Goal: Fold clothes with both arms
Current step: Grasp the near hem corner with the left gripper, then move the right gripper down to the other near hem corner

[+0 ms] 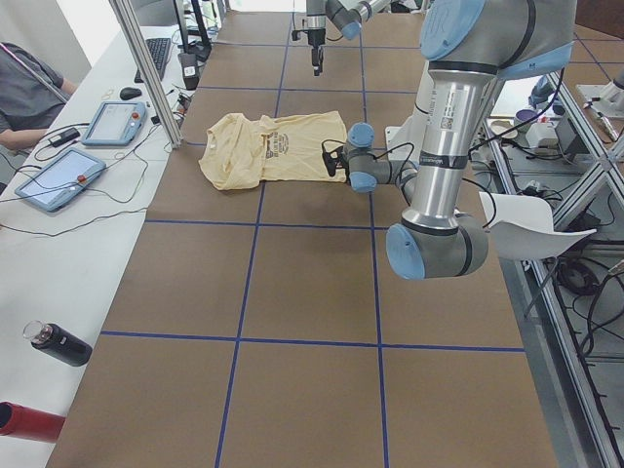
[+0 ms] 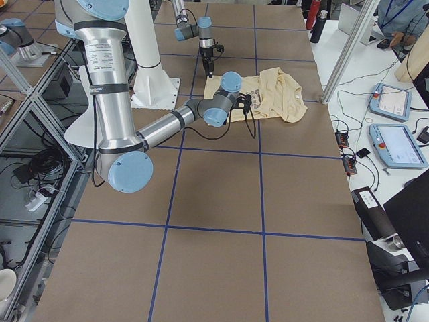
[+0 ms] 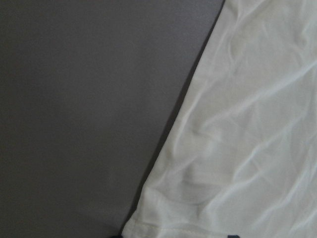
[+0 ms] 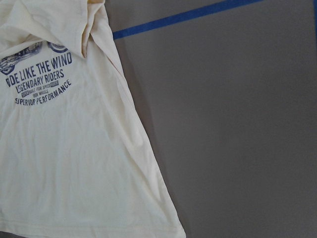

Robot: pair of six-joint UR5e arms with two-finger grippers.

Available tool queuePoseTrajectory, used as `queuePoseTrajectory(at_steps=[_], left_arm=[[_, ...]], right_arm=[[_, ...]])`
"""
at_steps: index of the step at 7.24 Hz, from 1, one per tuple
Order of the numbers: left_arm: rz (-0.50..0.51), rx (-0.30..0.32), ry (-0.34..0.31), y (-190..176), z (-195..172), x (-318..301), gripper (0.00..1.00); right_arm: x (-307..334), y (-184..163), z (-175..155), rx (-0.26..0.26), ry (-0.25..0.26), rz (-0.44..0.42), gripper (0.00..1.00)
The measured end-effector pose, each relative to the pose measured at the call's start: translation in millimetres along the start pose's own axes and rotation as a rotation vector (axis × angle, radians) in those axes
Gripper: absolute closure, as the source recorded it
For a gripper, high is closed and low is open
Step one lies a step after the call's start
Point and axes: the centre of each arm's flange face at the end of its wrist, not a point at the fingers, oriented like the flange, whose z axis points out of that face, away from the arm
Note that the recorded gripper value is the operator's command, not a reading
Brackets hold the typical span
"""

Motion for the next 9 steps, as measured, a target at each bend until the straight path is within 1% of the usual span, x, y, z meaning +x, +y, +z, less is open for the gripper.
queuePoseTrajectory(at_steps=[2,3,4,5,7,9], left_arm=[[0.000,-0.001,0.003,0.8,-1.2,1.5,0.63],[0.001,-0.001,0.005,1.0,-2.0,2.2,0.77],[0.000,-0.001,0.006,1.0,-2.5,2.6,0.95],[-0.001,-0.001,0.008,0.5,-3.2,3.4,1.00],[-0.041,-0.002,0.014,0.9,-5.5,6.0,1.00],[-0.057,-0.011,0.038,3.6,-16.4,14.3,1.00]], right_arm=[[-0.4,0.3,-0.3,-0.001,-0.001,-0.001,0.00],[-0.4,0.4,-0.4,-0.001,-0.001,-0.001,0.00],[-0.5,0.4,-0.4,-0.001,-0.001,-0.001,0.00],[-0.5,0.4,-0.4,-0.001,-0.001,-0.001,0.00],[-0.5,1.0,-0.8,0.000,-0.002,-0.002,0.00],[-0.3,2.6,0.7,0.005,0.001,0.007,0.00]])
